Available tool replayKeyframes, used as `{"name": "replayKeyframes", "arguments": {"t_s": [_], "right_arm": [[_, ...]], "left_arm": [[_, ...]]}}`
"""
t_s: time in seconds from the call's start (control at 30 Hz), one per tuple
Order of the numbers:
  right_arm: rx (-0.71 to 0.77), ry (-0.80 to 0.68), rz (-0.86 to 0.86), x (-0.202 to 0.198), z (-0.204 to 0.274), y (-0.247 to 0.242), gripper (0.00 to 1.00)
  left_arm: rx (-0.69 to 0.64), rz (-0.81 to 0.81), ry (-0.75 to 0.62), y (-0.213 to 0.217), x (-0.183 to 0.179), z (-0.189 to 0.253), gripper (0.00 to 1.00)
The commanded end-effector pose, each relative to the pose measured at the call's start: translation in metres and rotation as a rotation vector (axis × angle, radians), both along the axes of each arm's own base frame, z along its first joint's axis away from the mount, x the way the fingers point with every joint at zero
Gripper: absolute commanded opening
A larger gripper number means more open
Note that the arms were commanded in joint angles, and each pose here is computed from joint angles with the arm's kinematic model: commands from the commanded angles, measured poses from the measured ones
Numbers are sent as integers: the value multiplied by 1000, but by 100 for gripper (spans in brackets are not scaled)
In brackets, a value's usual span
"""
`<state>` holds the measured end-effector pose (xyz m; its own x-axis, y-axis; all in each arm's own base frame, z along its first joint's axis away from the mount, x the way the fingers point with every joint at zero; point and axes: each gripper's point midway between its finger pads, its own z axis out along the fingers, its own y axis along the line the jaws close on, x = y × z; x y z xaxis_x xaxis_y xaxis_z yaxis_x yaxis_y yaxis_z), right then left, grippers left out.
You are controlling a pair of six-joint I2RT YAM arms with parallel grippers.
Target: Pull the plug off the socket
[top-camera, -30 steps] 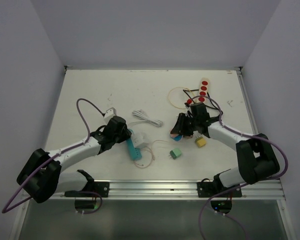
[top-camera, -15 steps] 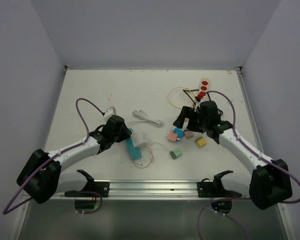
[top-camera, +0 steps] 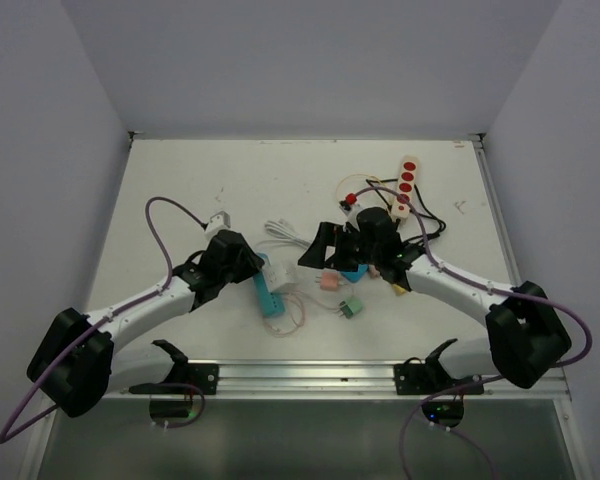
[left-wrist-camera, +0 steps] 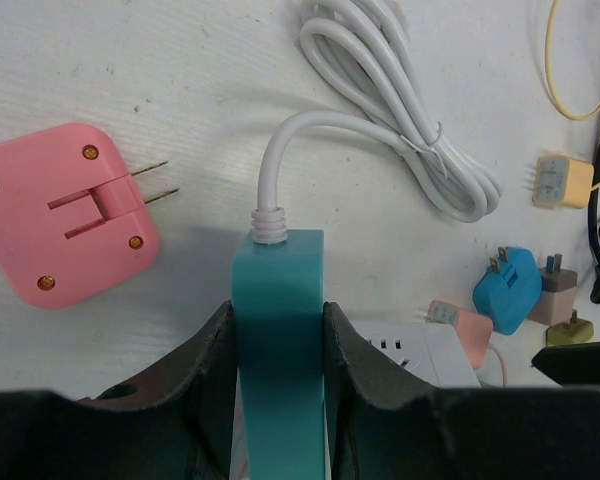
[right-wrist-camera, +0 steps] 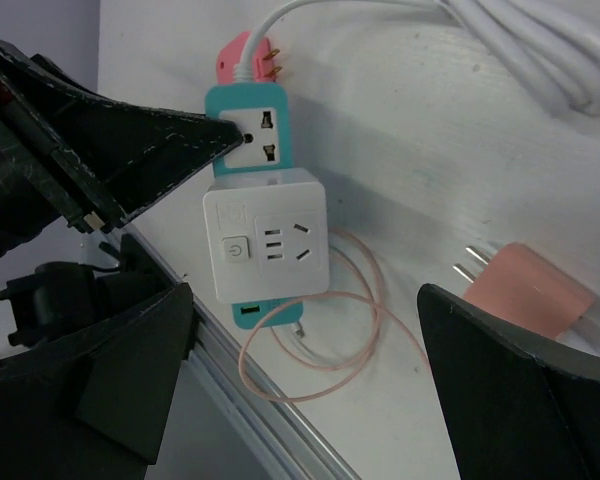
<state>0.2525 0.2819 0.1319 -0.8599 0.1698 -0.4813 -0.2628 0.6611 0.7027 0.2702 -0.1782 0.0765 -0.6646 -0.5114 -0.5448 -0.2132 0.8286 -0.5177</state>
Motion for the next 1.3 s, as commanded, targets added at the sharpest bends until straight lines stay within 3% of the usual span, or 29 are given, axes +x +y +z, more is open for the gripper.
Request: {"name": "replayKeyframes", "arguments": {"t_s": [0.0, 0.23, 0.67, 0.77, 0.87, 0.9, 0.97, 1.0, 1.03, 1.1, 1.27], "right_arm": [[117, -59, 39, 8, 36, 35, 99], [96, -8, 128, -10, 17, 67, 99], [52, 34, 148, -16, -12, 80, 95], [69, 30, 163, -17, -8, 84, 83], [81, 26, 178, -18, -5, 88, 65], [82, 23, 183, -19, -4, 88, 51], [92, 15, 191, -20, -2, 88, 35], [94, 13, 192, -21, -1, 88, 19], [97, 8, 195, -22, -1, 88, 12], [96, 4, 201, -23, -1, 86, 0], [100, -26, 221, -26, 2, 86, 0]], "left_arm": [[-73, -8, -111, -11, 18, 33, 0], [-93, -18, -124, -15, 18, 38, 0], [-126, -25, -144, -16, 15, 46, 0], [-146, -32, -162, -19, 17, 49, 0], [-154, -38, -162, -20, 16, 47, 0], [-158, -38, -162, -21, 16, 47, 0], [-164, -41, -160, -22, 15, 46, 0], [-166, -39, -160, -22, 15, 46, 0], [-167, -35, -156, -22, 15, 46, 0], [-172, -31, -151, -21, 14, 44, 16], [-189, -32, -132, -23, 13, 40, 60]]}}
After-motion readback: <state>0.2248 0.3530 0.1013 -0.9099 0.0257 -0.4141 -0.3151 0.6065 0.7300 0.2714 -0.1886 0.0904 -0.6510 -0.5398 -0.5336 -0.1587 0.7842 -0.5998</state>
